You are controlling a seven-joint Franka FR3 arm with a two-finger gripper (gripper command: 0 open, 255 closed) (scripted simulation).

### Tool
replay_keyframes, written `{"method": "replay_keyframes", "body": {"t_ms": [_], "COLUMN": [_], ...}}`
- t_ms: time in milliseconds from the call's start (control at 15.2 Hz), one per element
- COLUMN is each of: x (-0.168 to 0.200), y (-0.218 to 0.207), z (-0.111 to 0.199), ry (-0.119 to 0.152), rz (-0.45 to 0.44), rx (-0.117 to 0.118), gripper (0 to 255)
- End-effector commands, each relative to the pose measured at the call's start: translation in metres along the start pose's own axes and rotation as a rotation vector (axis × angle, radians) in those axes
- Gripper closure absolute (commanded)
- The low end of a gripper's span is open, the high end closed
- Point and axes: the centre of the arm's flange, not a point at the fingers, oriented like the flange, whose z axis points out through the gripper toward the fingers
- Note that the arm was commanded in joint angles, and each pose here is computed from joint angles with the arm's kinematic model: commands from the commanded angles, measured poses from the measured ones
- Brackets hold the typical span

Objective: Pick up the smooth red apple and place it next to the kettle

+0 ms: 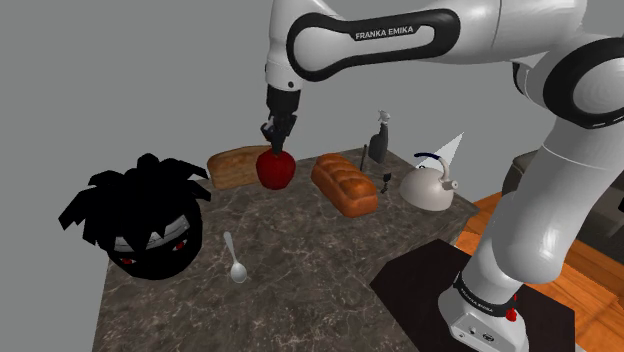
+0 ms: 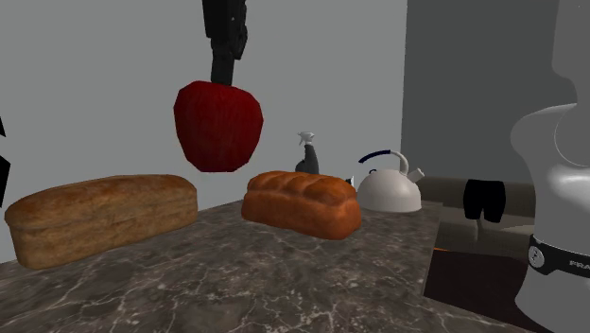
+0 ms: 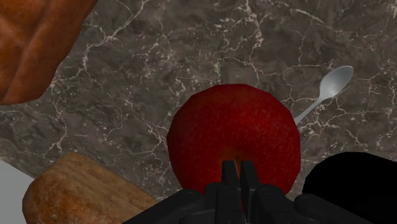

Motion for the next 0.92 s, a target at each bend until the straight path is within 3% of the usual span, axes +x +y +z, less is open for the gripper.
{"method": "replay_keyframes", "body": {"t_ms": [0,858], "x": [0.001,0.010], "y": [0.000,-0.001], "z": [-0.010,-0.078], "ry": [0.000,0.000], "rz": [0.000,0.000], "rx": [0.000,0.000], "gripper": [255,255]}}
